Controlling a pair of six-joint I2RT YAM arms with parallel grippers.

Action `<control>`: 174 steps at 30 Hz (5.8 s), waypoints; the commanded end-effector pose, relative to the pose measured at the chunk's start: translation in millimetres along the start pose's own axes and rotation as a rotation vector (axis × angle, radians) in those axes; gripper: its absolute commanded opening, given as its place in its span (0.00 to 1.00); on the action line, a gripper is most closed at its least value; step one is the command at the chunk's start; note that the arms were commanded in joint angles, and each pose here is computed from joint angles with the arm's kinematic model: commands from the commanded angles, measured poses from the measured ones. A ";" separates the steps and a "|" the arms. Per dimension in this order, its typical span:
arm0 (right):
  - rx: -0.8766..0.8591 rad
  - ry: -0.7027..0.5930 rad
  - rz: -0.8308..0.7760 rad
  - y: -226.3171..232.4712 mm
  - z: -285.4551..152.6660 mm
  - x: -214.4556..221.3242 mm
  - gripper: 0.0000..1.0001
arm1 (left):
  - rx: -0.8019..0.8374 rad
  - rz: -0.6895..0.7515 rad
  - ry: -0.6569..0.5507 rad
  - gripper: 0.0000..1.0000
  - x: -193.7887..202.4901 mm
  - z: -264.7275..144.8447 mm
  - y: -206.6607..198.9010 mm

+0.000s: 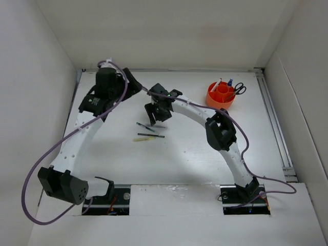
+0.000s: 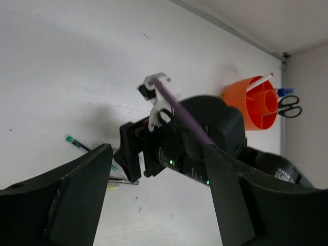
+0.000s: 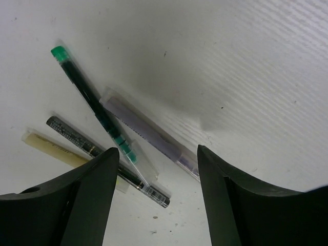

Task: Sort the stationery into containers
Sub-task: Pick up the pen from the center of the board, then place the pen in the storage box, then move the pen to the center of the board.

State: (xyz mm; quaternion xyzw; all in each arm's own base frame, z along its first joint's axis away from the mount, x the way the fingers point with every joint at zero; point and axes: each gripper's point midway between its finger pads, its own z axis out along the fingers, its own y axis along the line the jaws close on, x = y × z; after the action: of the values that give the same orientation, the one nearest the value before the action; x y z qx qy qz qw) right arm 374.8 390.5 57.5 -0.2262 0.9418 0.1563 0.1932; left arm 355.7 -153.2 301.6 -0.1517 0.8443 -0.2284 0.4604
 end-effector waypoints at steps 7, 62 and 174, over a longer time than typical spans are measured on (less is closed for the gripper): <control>0.093 0.013 -0.047 -3.9 14.1 5.2 0.63 | 0.232 -0.041 -0.141 0.68 -90.0 -44.3 -13.6; 0.314 -0.085 0.123 -70.4 55.7 -42.1 0.17 | 0.245 -0.031 0.003 0.68 -21.7 -32.5 14.4; -0.061 -0.161 -0.012 78.9 17.6 -50.1 0.72 | 0.235 0.014 -0.267 0.53 -104.1 -90.5 -30.7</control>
State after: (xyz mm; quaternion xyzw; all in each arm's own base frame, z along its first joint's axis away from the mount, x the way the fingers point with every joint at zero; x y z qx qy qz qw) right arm 393.0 477.6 68.8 -0.2107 0.9172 0.2230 0.2543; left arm 336.2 -110.8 421.6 -0.1303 0.7484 -0.3123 0.5705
